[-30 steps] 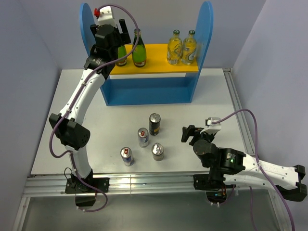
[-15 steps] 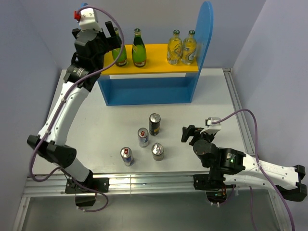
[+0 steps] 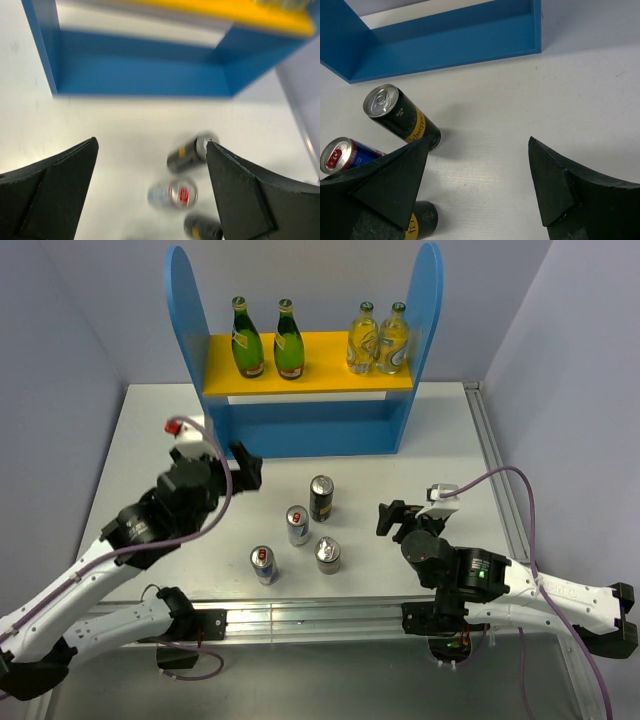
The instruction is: Place and organize the beverage onto the shelf
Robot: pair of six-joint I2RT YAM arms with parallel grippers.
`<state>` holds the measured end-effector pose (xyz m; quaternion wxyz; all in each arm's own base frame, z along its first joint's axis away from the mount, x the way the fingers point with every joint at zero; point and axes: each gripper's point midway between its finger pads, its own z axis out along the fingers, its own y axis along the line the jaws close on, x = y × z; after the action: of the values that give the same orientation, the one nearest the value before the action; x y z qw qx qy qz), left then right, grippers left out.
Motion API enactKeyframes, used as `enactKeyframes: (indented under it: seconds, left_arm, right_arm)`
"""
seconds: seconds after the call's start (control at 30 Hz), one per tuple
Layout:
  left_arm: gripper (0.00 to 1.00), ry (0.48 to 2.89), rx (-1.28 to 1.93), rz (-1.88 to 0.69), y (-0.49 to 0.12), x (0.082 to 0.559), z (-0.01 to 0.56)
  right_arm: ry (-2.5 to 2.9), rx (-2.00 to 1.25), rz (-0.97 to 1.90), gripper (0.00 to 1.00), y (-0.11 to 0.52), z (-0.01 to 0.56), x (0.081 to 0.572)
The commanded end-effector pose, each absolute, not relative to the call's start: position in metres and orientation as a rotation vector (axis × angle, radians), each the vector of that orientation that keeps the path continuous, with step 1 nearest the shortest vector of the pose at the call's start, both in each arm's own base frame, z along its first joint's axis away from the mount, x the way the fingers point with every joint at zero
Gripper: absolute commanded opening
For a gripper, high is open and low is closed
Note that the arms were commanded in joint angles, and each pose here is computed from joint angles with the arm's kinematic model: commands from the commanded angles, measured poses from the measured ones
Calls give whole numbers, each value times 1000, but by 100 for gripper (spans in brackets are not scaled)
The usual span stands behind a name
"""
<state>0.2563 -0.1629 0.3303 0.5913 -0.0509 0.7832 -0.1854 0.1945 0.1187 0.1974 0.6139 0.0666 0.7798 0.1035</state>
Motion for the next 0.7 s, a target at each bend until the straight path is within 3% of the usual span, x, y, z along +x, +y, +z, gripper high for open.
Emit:
enactKeyframes:
  seconds: [0.0,0.4,0.53,0.57,0.67]
  left_arm:
    - [95,1886,-219,-463,-166,230,289]
    - [94,2136,-197,-504,-189,128,198]
    - [96,2176,-163,-380,-195,106,180]
    - [97,2178,-69,-245,-187,99,168]
    - [99,2182,-68,-219,-195,92,160]
  right_arm:
    - [1782,167,256,88,124,201,196]
    - [1793,168,239,91,123,199,196]
    - [1801,164,215,92,123,197,197]
    - [1801,165,217,92,124,197,197]
    - [1799,165,225,92,124,198,197]
